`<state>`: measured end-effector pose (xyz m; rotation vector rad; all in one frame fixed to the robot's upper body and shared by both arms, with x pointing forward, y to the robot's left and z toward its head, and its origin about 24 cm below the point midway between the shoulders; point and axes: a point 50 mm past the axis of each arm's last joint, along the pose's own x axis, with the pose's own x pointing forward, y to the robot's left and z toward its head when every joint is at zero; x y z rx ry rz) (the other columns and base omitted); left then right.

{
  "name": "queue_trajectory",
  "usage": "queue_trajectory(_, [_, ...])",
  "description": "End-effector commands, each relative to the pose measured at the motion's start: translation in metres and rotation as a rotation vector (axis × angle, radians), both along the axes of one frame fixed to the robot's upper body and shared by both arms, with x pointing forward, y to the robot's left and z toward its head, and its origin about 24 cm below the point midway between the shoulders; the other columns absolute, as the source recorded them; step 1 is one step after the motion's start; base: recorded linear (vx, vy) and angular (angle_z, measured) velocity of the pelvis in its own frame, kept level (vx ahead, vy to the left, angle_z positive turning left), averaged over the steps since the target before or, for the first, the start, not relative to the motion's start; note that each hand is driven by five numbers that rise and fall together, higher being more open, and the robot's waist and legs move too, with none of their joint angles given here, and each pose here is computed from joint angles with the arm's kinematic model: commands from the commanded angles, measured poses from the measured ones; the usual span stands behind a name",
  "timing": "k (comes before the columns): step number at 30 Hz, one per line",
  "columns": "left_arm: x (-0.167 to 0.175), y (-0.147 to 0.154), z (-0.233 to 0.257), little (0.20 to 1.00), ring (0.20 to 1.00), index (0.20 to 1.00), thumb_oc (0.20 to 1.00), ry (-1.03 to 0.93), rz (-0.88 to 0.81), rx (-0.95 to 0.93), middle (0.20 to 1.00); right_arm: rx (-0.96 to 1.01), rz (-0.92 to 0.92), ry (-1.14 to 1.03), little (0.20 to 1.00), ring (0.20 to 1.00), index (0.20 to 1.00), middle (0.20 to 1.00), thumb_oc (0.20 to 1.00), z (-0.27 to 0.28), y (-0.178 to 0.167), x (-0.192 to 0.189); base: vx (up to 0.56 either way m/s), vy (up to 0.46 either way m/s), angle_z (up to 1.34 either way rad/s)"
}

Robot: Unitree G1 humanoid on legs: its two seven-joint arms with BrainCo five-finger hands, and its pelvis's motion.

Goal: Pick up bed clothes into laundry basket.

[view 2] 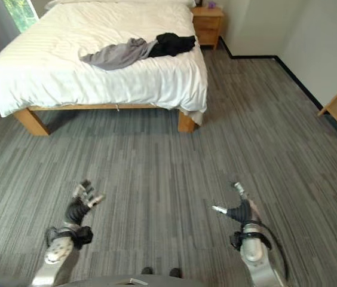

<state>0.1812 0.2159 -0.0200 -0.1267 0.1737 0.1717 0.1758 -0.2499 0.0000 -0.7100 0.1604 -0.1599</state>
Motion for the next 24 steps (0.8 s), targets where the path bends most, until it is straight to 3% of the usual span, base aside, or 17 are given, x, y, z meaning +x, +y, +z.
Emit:
queue_trajectory(1, [0.008,0.008,0.019,1.000,1.000,1.000,1.000,-0.122,-0.099,0.004,1.000,0.172,0.114,-0.134,1.000,1.000,1.000,1.000,1.000,0.025,0.007,0.010,0.01,-0.063,-0.02])
queue_trajectory(9, [0.009,-0.013,0.009,1.000,1.000,1.000,1.000,-0.102,-0.141,-0.144,1.000,0.273,0.207,-0.119,1.000,1.000,1.000,1.000,1.000,0.022,0.027,0.017,0.04,-0.055,-0.09])
queue_trajectory(18, [0.031,-0.029,0.018,1.000,1.000,1.000,1.000,-0.146,-0.197,-0.105,1.000,0.221,0.260,-0.253,1.000,1.000,1.000,1.000,1.000,0.051,0.035,0.038,-0.01,-0.068,0.09])
queue_trajectory(24, [0.031,-0.034,0.011,1.000,1.000,1.000,1.000,-0.108,-0.197,-0.092,1.000,0.236,0.262,-0.245,1.000,1.000,1.000,1.000,1.000,0.050,0.037,0.039,0.22,0.029,-0.02])
